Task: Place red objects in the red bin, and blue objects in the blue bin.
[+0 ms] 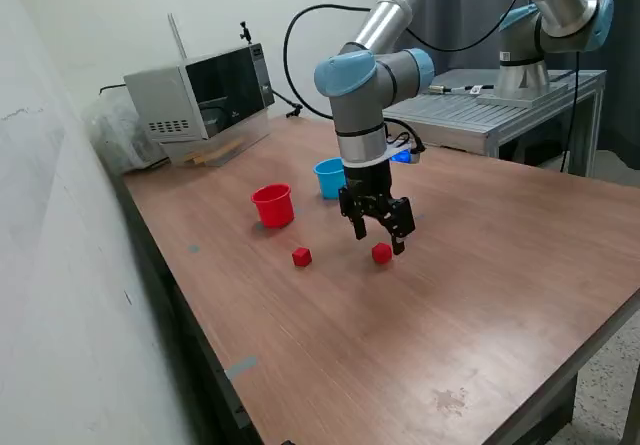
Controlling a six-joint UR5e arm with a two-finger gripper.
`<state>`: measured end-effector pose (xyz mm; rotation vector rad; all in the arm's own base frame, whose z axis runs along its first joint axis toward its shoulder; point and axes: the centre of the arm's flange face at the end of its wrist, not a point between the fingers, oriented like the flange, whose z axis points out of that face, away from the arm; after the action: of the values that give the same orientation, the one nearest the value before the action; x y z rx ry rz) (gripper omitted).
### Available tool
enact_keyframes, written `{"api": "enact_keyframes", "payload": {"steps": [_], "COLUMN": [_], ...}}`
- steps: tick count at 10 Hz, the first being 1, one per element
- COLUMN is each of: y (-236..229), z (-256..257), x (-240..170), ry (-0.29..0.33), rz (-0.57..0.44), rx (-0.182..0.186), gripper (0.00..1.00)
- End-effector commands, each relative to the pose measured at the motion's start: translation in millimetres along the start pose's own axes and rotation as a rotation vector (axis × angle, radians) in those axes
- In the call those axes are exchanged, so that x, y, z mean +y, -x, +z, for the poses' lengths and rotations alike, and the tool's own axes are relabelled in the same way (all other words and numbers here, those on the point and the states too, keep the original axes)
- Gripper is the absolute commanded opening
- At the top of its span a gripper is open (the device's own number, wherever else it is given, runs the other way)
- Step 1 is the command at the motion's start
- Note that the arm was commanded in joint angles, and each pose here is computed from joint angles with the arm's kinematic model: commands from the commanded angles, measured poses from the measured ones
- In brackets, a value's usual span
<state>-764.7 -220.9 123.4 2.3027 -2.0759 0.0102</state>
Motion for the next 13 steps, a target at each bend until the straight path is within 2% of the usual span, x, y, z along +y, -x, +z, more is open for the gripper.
{"api": "enact_keyframes", "payload": {"steps": [1,3,4,5,9,11,12,13], "y": [0.3,0.5,0.5,0.5,1.2,11.3,24.6,52.4], "z": [9.3,10.0,10.5,8.0,4.7,-57.8,-86.1,-118.9], "x": [-0.9,-1.4,-1.8,0.4,-0.4,6.9,7.9,9.1], "ry": [-0.010,-0.011,-0.011,0.004,0.001,0.108,0.144,0.183], "rz": [-0.004,-0.004,-0.012,-0.017,-0.018,0.004,0.019,0.061], "rx": [0.000,-0.002,-0.002,-0.003,-0.011,-0.025,-0.072,-0.101], "gripper": [1.00,1.00,0.00,0.00,0.00,0.00,0.00,0.00]}}
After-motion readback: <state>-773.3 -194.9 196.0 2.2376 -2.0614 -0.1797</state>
